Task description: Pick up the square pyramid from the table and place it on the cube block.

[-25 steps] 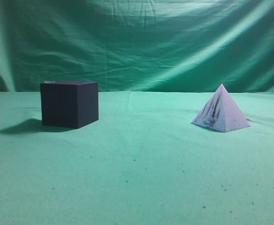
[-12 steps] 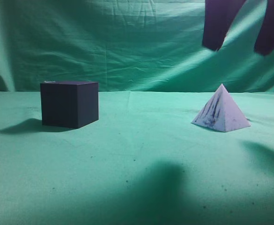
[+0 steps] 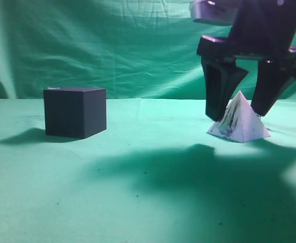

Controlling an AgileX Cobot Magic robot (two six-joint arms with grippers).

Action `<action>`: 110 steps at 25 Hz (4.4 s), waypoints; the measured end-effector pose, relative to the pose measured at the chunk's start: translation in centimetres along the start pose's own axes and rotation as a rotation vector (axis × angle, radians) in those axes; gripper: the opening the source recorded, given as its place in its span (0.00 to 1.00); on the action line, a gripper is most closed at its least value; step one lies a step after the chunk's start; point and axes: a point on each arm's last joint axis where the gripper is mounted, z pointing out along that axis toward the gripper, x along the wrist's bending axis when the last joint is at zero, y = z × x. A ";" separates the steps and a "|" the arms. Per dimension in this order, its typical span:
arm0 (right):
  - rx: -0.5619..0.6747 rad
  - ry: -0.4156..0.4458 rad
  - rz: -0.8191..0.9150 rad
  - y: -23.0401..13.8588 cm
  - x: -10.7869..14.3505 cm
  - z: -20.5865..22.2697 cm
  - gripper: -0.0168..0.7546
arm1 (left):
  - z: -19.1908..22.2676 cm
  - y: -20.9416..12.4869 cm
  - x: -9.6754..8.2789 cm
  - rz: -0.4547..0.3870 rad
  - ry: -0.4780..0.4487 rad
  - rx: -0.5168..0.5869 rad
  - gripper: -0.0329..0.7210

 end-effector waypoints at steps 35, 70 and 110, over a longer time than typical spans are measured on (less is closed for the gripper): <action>-0.102 -0.090 -0.065 7.8 -0.3 -7.7 0.42 | 0.0 0.0 0.0 0.000 0.000 0.000 0.04; -0.016 0.039 -0.451 13.9 16.5 -1.5 0.42 | 0.0 0.0 0.0 0.000 0.000 0.000 0.04; -0.445 0.062 -0.301 0.6 9.5 -28.6 0.02 | 0.0 0.0 0.0 0.000 0.000 0.000 0.04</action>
